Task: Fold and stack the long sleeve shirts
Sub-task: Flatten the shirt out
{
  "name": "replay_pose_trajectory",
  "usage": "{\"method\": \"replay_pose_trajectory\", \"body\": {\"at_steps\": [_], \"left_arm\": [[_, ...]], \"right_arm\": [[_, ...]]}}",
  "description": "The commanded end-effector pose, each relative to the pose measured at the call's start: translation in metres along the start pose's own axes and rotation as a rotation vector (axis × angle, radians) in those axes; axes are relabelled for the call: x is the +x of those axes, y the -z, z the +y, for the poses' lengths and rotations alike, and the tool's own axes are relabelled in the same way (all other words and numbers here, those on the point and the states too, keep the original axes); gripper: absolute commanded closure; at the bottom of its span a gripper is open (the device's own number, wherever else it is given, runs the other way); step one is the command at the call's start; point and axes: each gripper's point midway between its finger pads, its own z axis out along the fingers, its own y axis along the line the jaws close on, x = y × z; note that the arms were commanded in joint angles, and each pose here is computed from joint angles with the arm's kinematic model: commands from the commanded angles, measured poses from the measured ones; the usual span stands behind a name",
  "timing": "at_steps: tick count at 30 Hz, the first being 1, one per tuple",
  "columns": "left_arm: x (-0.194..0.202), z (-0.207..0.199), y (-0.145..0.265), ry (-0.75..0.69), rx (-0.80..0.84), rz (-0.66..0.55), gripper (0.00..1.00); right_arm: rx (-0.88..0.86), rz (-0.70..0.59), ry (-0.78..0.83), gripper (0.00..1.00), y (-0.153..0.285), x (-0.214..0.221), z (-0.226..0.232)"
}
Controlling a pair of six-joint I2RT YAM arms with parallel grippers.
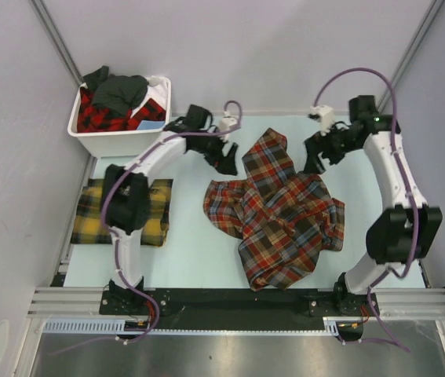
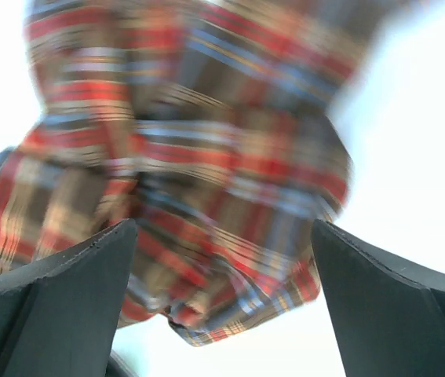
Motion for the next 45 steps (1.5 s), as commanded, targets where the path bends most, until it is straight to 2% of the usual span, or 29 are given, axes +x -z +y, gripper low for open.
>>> {"method": "replay_pose_trajectory", "body": {"at_steps": [1, 4, 7, 9, 10, 11, 12, 13, 14, 15, 17, 18, 19, 21, 22, 24, 25, 26, 28, 29, 30, 31, 32, 33, 34, 35, 37, 39, 45], "left_arm": [[-0.03, -0.029, -0.058, -0.154, 0.054, 0.037, 0.06], [-0.027, -0.055, -0.082, -0.221, 0.101, 0.1, 0.05], [0.008, -0.07, -0.102, -0.258, 0.134, 0.219, 0.05], [0.031, -0.076, -0.101, -0.3, 0.126, 0.3, 0.07], [0.052, -0.076, -0.099, -0.285, 0.132, 0.354, 0.15], [0.064, -0.075, -0.094, -0.28, 0.127, 0.39, 0.23], [0.063, -0.077, -0.081, -0.309, 0.122, 0.387, 0.35], [0.085, -0.079, -0.073, -0.292, 0.132, 0.436, 0.69], [0.089, -0.081, -0.061, -0.293, 0.125, 0.442, 0.91], [0.075, -0.084, -0.037, -0.304, 0.101, 0.38, 1.0], [0.099, -0.091, -0.009, -0.279, 0.123, 0.374, 1.0], [0.106, -0.094, 0.002, -0.309, 0.122, 0.372, 1.0], [0.124, -0.106, 0.022, -0.332, 0.125, 0.378, 1.0], [0.15, -0.114, 0.035, -0.381, 0.129, 0.411, 1.0], [0.178, -0.119, 0.042, -0.378, 0.14, 0.456, 1.0], [0.213, -0.122, 0.048, -0.395, 0.154, 0.529, 0.99], [0.217, -0.123, 0.052, -0.412, 0.15, 0.527, 0.98], [0.222, -0.121, 0.055, -0.415, 0.148, 0.533, 0.96], [0.231, -0.118, 0.061, -0.444, 0.148, 0.546, 0.84], [0.227, -0.114, 0.066, -0.446, 0.136, 0.524, 0.77], [0.218, -0.111, 0.069, -0.442, 0.124, 0.496, 0.62], [0.209, -0.112, 0.072, -0.421, 0.133, 0.456, 0.54], [0.201, -0.104, 0.076, -0.379, 0.111, 0.424, 0.48], [0.184, -0.101, 0.077, -0.371, 0.098, 0.382, 0.43], [0.175, -0.1, 0.078, -0.354, 0.097, 0.351, 0.4], [0.168, -0.093, 0.079, -0.3, 0.071, 0.332, 0.37], [0.144, -0.083, 0.078, -0.278, 0.029, 0.265, 0.35], [0.125, -0.074, 0.078, -0.219, -0.002, 0.206, 0.33], [0.107, -0.045, 0.079, -0.128, -0.109, 0.157, 0.3]], "right_arm": [[-0.054, 0.093, -0.472, 0.03, -0.023, 0.068, -0.061], [-0.01, 0.155, -0.629, 0.04, -0.044, 0.104, -0.096], [-0.002, 0.216, -0.684, 0.07, -0.058, 0.124, -0.106], [-0.038, 0.276, -0.702, 0.09, -0.067, 0.14, -0.097], [-0.051, 0.298, -0.697, 0.1, -0.07, 0.147, -0.093], [-0.073, 0.31, -0.691, 0.19, -0.071, 0.149, -0.086], [-0.109, 0.334, -0.705, 0.28, -0.073, 0.158, -0.073], [-0.125, 0.334, -0.687, 0.43, -0.072, 0.159, -0.069], [-0.158, 0.318, -0.68, 0.65, -0.069, 0.156, -0.061], [-0.171, 0.296, -0.659, 0.76, -0.056, 0.148, -0.053], [-0.199, 0.269, -0.586, 0.94, -0.042, 0.15, -0.037], [-0.161, 0.232, -0.495, 0.98, -0.024, 0.14, -0.03], [-0.192, 0.269, -0.474, 1.0, -0.023, 0.155, -0.009], [-0.197, 0.332, -0.26, 1.0, -0.012, 0.165, 0.022], [-0.251, 0.393, -0.226, 1.0, -0.012, 0.186, 0.047], [-0.321, 0.489, -0.044, 0.93, -0.003, 0.204, 0.078], [-0.343, 0.533, -0.022, 0.83, -0.001, 0.215, 0.086], [-0.351, 0.534, -0.008, 0.58, 0.002, 0.213, 0.087], [-0.397, 0.521, -0.056, 0.33, 0.007, 0.206, 0.083], [-0.353, 0.467, -0.071, 0.11, 0.009, 0.185, 0.06], [-0.324, 0.427, -0.136, 0.05, 0.01, 0.169, 0.045], [-0.353, 0.367, -0.26, 0.03, -0.002, 0.161, 0.026], [-0.274, 0.279, -0.27, 0.02, 0.001, 0.127, -0.01], [-0.254, 0.246, -0.37, 0.02, -0.003, 0.113, -0.024], [-0.297, 0.205, -0.48, 0.03, -0.022, 0.108, -0.04], [-0.216, 0.118, -0.454, 0.04, -0.026, 0.08, -0.074], [-0.182, 0.079, -0.569, 0.07, -0.045, 0.061, -0.096], [-0.14, 0.047, -0.581, 0.07, -0.072, 0.048, -0.126], [-0.134, 0.13, -0.582, 0.12, -0.148, 0.048, -0.129]]}}
